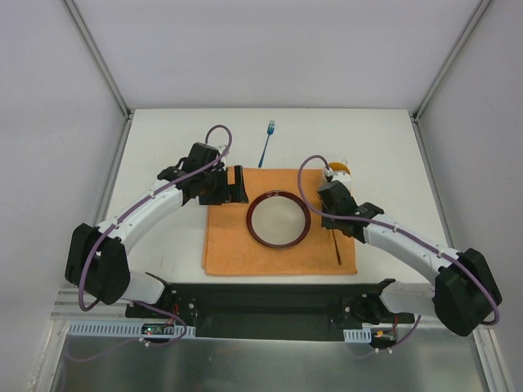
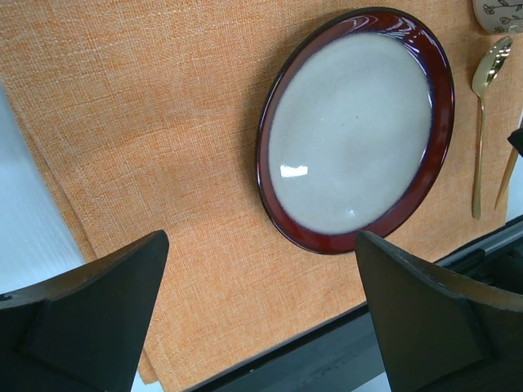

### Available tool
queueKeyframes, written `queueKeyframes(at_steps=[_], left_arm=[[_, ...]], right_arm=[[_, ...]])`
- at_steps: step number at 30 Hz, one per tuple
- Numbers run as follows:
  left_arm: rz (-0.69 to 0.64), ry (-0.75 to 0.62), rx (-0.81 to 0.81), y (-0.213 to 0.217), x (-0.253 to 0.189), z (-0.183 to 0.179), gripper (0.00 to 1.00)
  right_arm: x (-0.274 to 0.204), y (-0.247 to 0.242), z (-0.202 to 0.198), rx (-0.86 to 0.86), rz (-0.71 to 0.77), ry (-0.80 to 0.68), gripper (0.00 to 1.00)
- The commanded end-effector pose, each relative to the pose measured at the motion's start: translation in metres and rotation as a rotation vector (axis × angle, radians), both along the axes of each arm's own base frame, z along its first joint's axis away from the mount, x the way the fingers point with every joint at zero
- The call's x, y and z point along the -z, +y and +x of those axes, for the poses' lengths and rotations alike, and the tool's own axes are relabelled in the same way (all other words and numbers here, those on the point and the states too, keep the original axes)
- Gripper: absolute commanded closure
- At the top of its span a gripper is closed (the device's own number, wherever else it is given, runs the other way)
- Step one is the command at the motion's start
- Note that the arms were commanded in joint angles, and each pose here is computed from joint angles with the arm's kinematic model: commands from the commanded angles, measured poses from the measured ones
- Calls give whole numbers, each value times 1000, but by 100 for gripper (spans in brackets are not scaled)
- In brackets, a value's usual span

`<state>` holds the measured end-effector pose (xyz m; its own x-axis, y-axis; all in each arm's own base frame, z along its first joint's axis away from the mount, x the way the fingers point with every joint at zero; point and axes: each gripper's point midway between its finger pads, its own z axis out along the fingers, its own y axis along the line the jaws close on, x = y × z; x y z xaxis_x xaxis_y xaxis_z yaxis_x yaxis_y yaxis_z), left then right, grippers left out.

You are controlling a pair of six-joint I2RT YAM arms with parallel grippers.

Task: Set the dinner table for one person
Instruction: Pick up the spoon from the napkin, then place the spoon on the napkin.

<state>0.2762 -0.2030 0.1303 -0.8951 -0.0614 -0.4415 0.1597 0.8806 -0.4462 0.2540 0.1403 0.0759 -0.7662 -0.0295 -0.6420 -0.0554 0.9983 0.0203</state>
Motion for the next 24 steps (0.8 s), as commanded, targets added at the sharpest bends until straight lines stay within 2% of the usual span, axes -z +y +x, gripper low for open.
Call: queueKeyframes(at_steps=[1,9,17,24], left_arm=[[3,-63,6,4,-18,6,1],[6,-60,5,5,-16,5,1],[9,-62,6,5,-16,5,1],[33,-80,0,10,-21,7,1]], right_arm=[[-7,-16,-3,62,-40,-12,99],[5,-27,-18,89,-67,44,99],[21,-28,-14,106,-128,98,99],[44,-13,-13,84,-82,160,98]])
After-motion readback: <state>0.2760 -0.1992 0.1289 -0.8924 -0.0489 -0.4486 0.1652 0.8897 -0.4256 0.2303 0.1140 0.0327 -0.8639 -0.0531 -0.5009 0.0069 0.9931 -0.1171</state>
